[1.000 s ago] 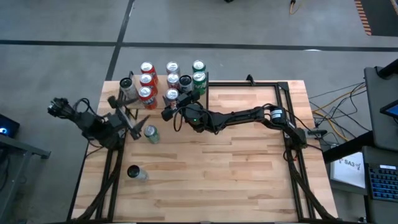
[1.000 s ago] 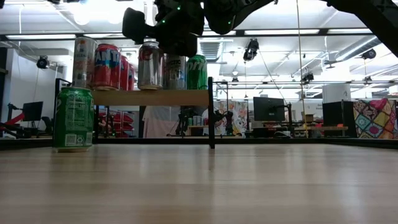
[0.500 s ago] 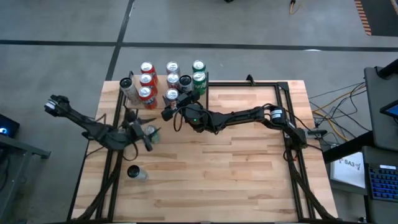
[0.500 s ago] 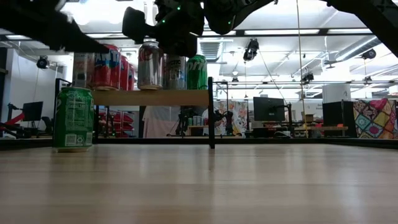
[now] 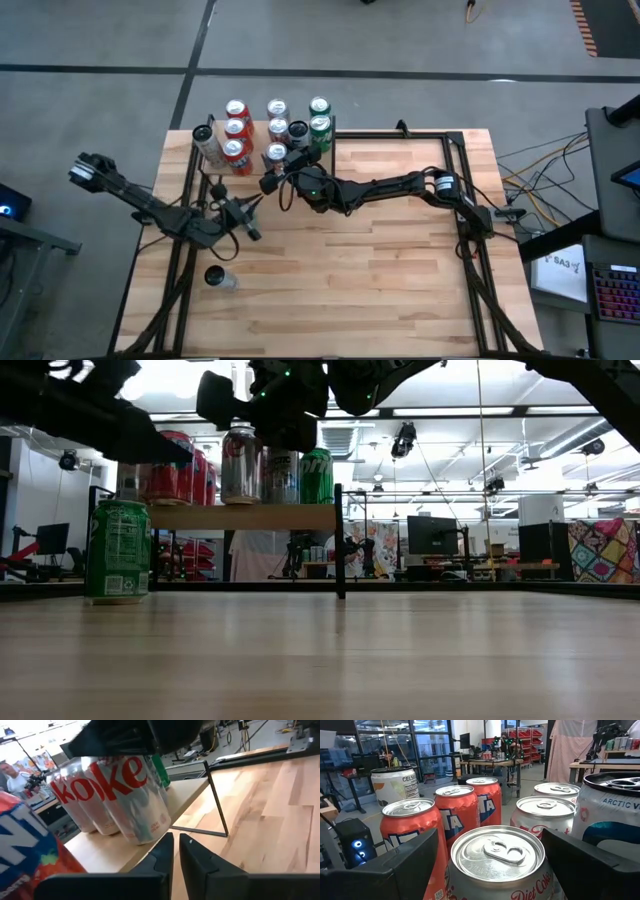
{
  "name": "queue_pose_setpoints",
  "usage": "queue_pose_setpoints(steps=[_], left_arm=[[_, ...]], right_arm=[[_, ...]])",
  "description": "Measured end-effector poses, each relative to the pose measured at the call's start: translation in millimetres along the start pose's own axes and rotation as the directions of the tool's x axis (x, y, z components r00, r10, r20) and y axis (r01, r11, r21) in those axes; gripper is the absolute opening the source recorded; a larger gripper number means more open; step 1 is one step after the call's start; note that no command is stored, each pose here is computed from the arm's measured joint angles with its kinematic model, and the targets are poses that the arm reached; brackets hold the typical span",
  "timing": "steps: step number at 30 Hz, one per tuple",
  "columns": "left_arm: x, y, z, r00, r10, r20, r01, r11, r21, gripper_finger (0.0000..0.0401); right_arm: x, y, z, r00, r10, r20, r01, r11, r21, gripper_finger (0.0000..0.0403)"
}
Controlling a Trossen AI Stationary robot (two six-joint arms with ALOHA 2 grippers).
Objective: Place canned beverage on shelf
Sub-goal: Put the silver soda can aligned with the other silver soda cans on the shelf
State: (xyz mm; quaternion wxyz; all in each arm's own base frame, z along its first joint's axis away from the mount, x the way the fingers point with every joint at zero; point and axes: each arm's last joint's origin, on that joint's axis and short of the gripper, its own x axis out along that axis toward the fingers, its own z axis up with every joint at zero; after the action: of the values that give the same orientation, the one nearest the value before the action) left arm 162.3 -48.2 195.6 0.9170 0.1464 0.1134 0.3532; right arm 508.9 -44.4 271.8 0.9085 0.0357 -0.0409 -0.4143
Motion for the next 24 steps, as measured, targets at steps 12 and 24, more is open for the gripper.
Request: queue_pose_setpoints(steps=[12,24], left_arm=[[33.1,-6.8,-0.9,0.999,0.05,-0.016,-0.051,0.998,-0.046,0.0],[57.1,-10.5,-6.0,0.996,0.089,-0.004,-0.089,0.995,-0.046,0.0]], right_arm=[[-0.1,0.2,0.0,1.0,0.003,0.0,-0.003,1.0,0.013,0.0341],[-0.8,1.0,-0.1,1.0,0.009,-0.001,-0.009,1.0,0.019,0.0341]])
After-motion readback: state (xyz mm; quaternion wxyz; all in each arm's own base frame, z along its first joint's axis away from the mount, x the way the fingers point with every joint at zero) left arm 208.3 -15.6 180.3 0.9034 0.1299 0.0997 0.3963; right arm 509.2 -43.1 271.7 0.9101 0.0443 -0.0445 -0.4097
